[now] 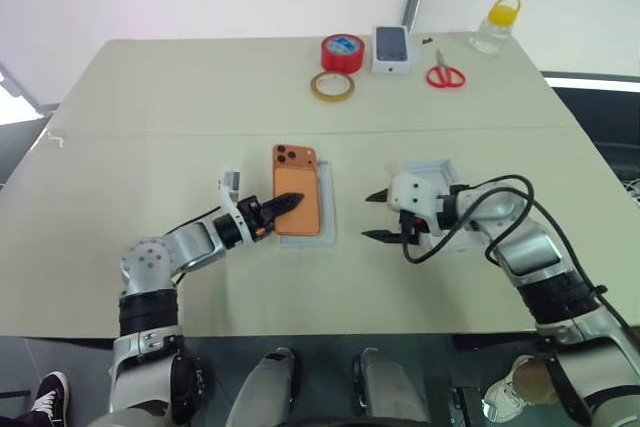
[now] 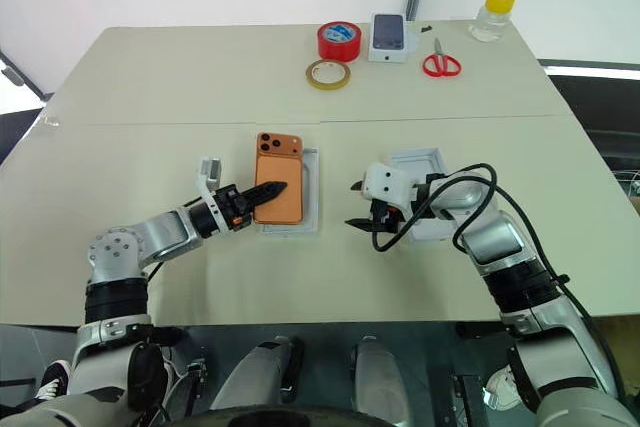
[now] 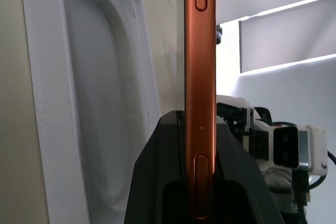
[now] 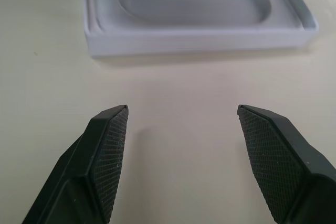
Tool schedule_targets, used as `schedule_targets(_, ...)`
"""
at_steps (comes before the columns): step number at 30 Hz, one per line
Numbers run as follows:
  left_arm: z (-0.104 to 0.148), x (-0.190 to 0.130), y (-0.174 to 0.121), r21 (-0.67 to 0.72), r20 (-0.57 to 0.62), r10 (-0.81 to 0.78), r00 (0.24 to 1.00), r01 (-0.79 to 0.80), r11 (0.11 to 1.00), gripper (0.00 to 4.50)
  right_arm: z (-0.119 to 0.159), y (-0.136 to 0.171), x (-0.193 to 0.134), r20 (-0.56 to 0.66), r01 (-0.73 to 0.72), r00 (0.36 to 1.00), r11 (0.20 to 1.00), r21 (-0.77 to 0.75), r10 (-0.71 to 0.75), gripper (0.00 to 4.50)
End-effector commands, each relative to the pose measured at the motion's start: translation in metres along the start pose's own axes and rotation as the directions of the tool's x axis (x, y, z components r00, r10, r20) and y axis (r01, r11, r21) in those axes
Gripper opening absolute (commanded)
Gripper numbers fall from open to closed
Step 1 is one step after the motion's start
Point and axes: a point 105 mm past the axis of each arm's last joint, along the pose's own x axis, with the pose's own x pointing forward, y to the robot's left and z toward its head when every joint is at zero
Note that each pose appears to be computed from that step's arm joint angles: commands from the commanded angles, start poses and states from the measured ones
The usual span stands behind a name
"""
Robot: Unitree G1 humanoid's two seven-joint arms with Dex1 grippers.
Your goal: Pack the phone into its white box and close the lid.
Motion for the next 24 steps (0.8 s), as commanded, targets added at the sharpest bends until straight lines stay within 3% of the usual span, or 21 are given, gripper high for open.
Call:
schedule_targets(1,0.008,0.002,-0.01,0.039,0.01,-0.044,0.999,0.043,0.998,0.99,0.013,-0.012,-0.005,0.04,0.058,0.998,0.997,-0.058,-0.056,3.54)
schedule_targets(3,0.008,0.002,-0.011,0.042,0.005,-0.042,0.999,0.042,0.998,1.72,0.016,-0.012,-0.001,0.049,0.063,0.997,0.996,-0.062,-0.06,3.54)
schedule_targets(7,0.008,0.0,-0.015,0.064,-0.008,-0.04,0.999,0.041,0.997,3.71,0.016,-0.009,0.003,0.057,0.063,0.997,0.996,-0.064,-0.059,3.54)
schedule_targets(18,0.015,-0.011,-0.031,0.159,-0.044,-0.02,0.999,0.026,0.987,3.71,0.019,-0.013,0.011,0.07,0.063,0.996,0.995,-0.079,-0.058,3.54)
schedule_targets(24,0.026,-0.022,-0.038,0.198,-0.007,-0.001,1.0,0.003,0.98,3.71,0.022,-0.01,0.017,0.082,0.054,0.996,0.995,-0.088,-0.047,3.54)
